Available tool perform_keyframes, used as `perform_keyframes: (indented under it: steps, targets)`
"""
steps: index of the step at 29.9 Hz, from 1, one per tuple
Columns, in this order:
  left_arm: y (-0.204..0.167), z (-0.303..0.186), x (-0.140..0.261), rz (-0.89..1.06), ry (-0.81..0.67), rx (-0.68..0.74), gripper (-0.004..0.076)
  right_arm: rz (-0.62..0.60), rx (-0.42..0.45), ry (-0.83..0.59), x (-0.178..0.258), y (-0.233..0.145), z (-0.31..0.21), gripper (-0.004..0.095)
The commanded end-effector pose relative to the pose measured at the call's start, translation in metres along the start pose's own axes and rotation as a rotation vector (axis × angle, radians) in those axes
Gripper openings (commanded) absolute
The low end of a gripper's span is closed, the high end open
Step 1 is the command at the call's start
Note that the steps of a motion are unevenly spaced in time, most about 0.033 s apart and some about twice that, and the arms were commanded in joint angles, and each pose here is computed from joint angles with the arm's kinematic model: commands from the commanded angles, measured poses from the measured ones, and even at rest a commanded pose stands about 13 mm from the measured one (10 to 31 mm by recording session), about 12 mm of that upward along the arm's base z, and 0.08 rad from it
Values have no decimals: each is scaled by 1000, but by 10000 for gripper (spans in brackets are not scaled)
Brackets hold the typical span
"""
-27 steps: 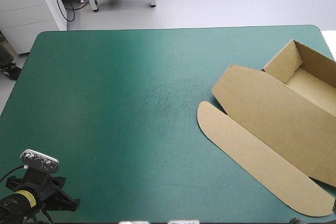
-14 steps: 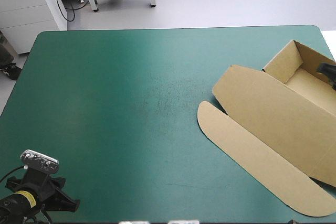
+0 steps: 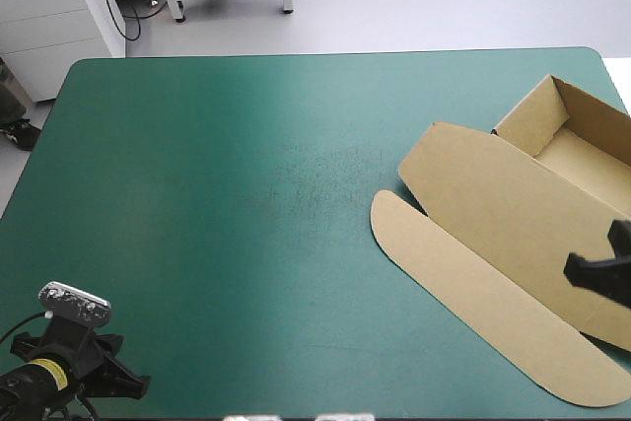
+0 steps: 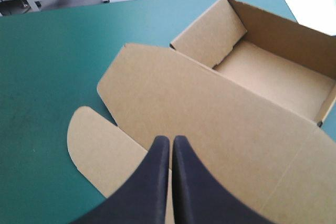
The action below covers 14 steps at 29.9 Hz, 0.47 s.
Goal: Fold the box
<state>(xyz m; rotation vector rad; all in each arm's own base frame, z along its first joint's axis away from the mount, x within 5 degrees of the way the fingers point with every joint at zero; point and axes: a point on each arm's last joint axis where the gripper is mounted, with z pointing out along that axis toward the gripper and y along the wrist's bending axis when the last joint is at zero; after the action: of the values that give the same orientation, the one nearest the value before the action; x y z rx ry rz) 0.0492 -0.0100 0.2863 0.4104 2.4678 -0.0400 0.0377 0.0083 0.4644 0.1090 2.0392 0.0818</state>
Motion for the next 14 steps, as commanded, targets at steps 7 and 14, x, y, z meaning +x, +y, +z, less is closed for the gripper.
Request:
perform_keyframes:
  steps: [7, 14]
  targets:
    - [0, -5, -9, -32, -59, 3, -8, -73, -49, 131, 83, -3, 19, -15]
    - [0, -5, -9, -32, -59, 3, -8, -129, -91, 210, 128, -6, 36, -15]
